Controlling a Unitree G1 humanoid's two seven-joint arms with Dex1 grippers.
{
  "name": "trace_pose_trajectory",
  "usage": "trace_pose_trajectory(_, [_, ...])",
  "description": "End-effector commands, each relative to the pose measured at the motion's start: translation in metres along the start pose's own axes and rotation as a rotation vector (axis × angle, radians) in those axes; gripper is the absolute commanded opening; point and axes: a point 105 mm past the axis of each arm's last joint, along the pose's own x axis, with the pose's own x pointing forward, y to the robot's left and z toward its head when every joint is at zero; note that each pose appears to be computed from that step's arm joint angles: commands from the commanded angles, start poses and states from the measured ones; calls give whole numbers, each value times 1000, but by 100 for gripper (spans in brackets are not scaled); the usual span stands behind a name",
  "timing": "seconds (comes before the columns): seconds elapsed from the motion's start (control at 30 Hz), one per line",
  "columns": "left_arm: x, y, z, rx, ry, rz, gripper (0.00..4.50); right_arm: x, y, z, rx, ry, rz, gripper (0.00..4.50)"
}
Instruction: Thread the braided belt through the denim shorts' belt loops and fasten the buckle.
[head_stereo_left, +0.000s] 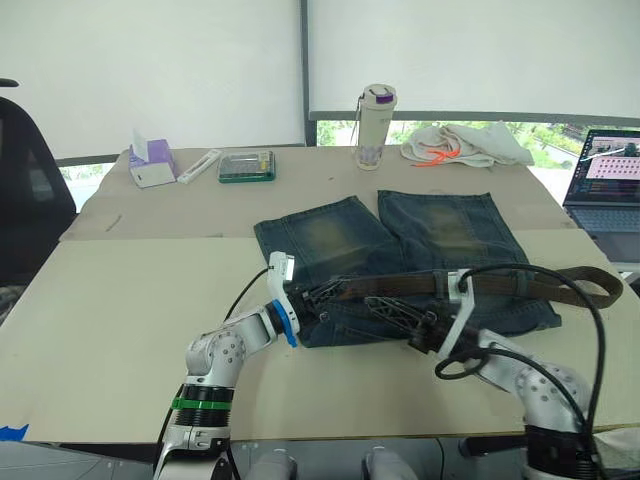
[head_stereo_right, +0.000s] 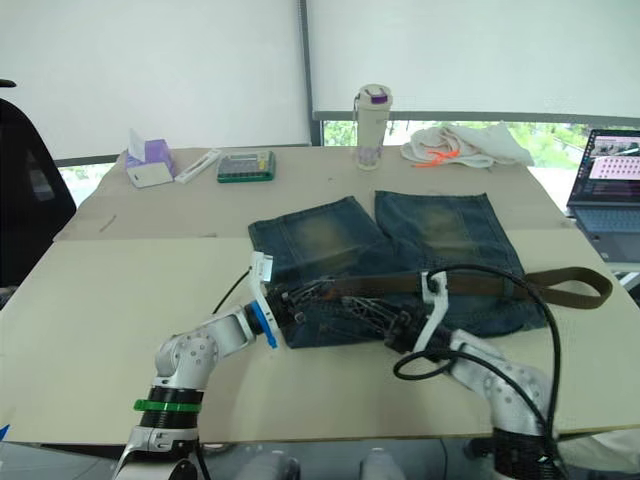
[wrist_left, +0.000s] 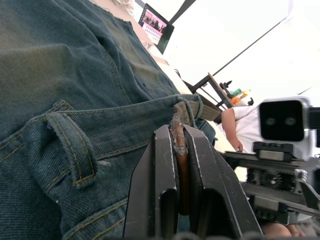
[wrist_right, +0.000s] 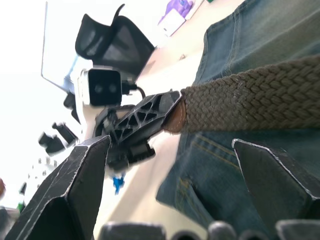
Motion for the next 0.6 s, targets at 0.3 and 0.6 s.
trace_pose_trajectory(0.3, [-5, -19, 16, -52, -58, -105, 0, 12, 7, 16, 38, -114, 18, 434])
trace_pose_trajectory(0.6, [-5, -13, 15, -24, -38, -82, 0, 3, 17, 25, 51, -177, 82, 218])
